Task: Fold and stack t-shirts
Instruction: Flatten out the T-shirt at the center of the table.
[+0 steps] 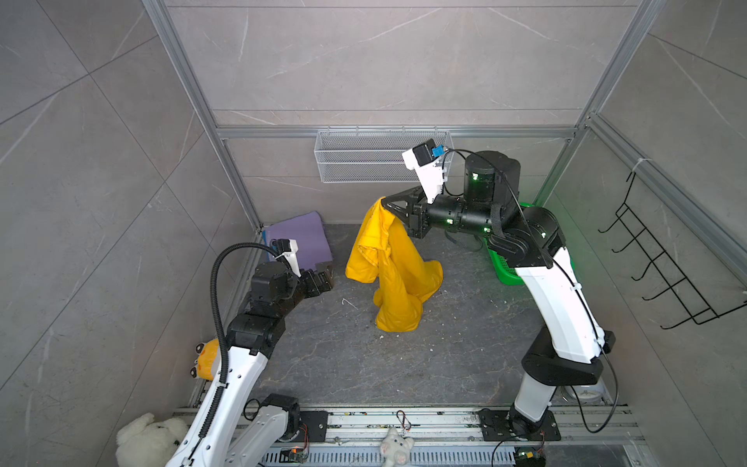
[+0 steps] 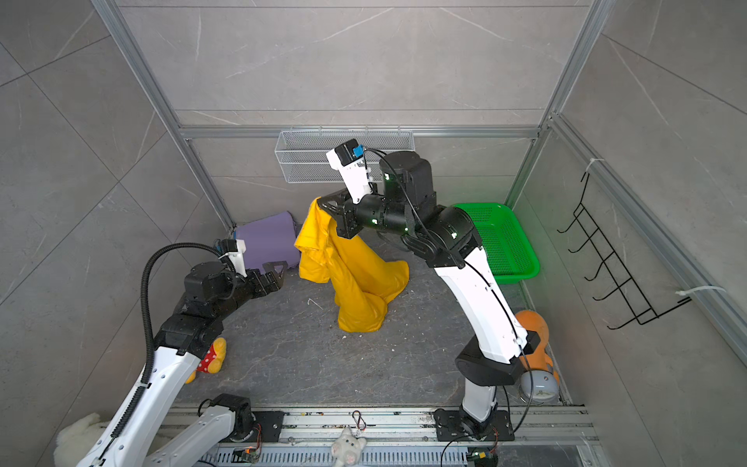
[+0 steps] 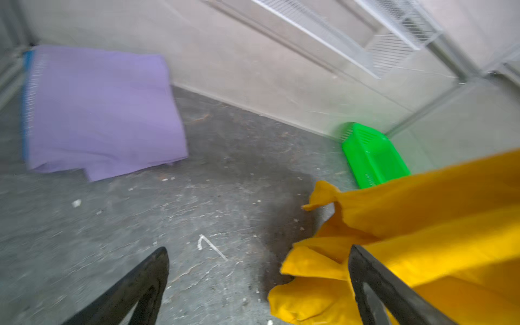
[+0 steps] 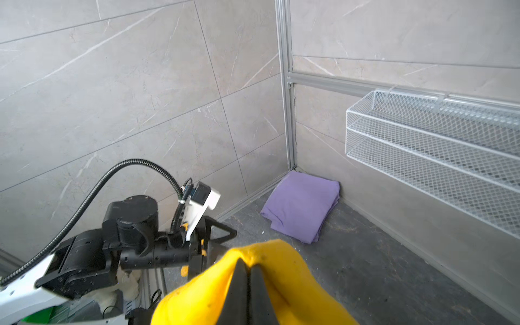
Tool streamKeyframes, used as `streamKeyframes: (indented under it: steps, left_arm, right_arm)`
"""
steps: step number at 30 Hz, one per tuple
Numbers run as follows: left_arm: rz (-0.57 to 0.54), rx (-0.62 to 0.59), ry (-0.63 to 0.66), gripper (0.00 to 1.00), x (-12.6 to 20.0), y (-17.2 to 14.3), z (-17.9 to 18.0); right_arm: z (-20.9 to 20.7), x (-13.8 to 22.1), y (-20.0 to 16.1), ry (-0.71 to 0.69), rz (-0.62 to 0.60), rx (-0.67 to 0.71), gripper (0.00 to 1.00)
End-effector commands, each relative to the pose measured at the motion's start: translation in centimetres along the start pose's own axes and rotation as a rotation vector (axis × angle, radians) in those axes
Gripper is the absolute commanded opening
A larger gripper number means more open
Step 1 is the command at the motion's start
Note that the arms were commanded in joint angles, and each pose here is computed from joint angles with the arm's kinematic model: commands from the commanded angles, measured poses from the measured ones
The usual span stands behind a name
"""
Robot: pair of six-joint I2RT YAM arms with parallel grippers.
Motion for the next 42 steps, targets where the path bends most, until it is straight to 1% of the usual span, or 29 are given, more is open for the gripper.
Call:
streamKeyframes:
  steps: [1,3,5,7,9,10,12,14,16,19,22,23,25,26,27,28,30,32,33,36,38,42]
  left_arm:
    - [0.108,-0.065,-0.308,1.0,0.0,-0.9,-2.7]
    - [0.15,-0.033,-0.358,1.0,-0.8,-1.7,-2.6]
    - [0.172,-0.002,-0.379,1.0,-1.7,-2.5,-2.0]
    - [0.166,0.033,-0.349,1.0,-2.4,-3.1,-1.1]
    - [0.154,0.05,-0.302,1.0,-2.7,-3.6,-0.1]
    - [0.15,0.052,-0.276,1.0,-2.8,-3.8,0.2]
    - [0.137,0.053,-0.215,1.0,-2.8,-3.9,0.9]
    - [0.126,0.05,-0.152,1.0,-3.0,-3.9,1.6]
    - [0.127,0.058,-0.114,1.0,-3.3,-3.9,2.0]
    - [0.174,0.086,-0.058,1.0,-4.7,-4.4,2.9]
    - [0.243,0.141,-0.013,1.0,-6.4,-6.0,4.2]
    - [0.264,0.15,-0.004,1.0,-6.9,-6.6,4.4]
    - [0.305,0.167,0.025,1.0,-7.7,-8.3,4.9]
    - [0.325,0.179,0.034,1.0,-8.1,-9.1,5.1]
    - [0.346,0.193,0.045,1.0,-8.6,-10.0,5.3]
    - [0.374,0.205,0.051,1.0,-9.1,-11.0,5.5]
    - [0.432,0.221,0.039,0.99,-10.3,-12.9,5.4]
    - [0.485,0.221,-0.005,0.94,-11.8,-14.6,4.8]
    - [0.51,0.215,-0.025,0.9,-12.6,-15.2,4.3]
    - [0.555,0.191,-0.066,0.81,-14.8,-16.7,3.2]
    - [0.564,0.19,-0.082,0.78,-16.0,-17.4,2.8]
    - [0.646,0.219,-0.133,0.68,-18.6,-19.0,2.5]
  right_arm:
    - [-0.2,0.9,0.2,-0.049,0.017,0.017,0.0]
    - [-0.5,1.1,0.0,-0.094,0.027,0.017,0.0]
    - [-1.2,1.5,-0.6,-0.176,0.057,0.015,0.0]
    - [-2.4,2.2,-2.4,-0.319,0.14,0.01,0.0]
    - [-4.1,3.1,-5.8,-0.498,0.259,0.007,0.0]
    - [-5.0,3.8,-7.7,-0.565,0.303,-0.008,0.0]
    - [-6.4,5.9,-12.0,-0.718,0.389,-0.028,0.0]
    - [-6.9,9.2,-15.5,-0.828,0.449,-0.061,0.0]
    - [-6.8,12.3,-18.1,-0.928,0.512,-0.057,0.0]
    - [-7.0,15.4,-22.0,-1.021,0.668,-0.062,0.0]
    - [-7.1,16.3,-25.5,-0.976,0.76,-0.119,0.0]
    - [-7.2,16.3,-26.3,-0.964,0.795,-0.138,0.07]
    - [-7.3,15.8,-27.9,-0.939,0.858,-0.169,0.39]
    - [-7.2,15.5,-28.3,-0.922,0.861,-0.178,0.53]
    - [-7.2,15.0,-28.7,-0.888,0.846,-0.191,0.66]
    - [-7.2,14.4,-28.9,-0.855,0.831,-0.204,0.74]
    - [-7.2,13.3,-29.2,-0.79,0.826,-0.226,0.8]
    - [-7.3,12.5,-29.5,-0.755,0.825,-0.244,0.81]
    - [-7.3,12.1,-29.7,-0.739,0.821,-0.252,0.82]
    - [-7.4,11.7,-30.3,-0.726,0.821,-0.264,0.82]
    - [-7.2,11.8,-30.6,-0.724,0.828,-0.266,0.83]
    - [-6.8,12.3,-31.0,-0.722,0.842,-0.263,0.83]
Point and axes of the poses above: each gripper's point midway between its finger pads, its own x axis back along the fingers, its own z axis along the line the jaws close on, y = z × x, the point moved 8 cm from there along x, back along the fingers, and after that the axes turned 14 degrees about x, right-handed, at the moved point
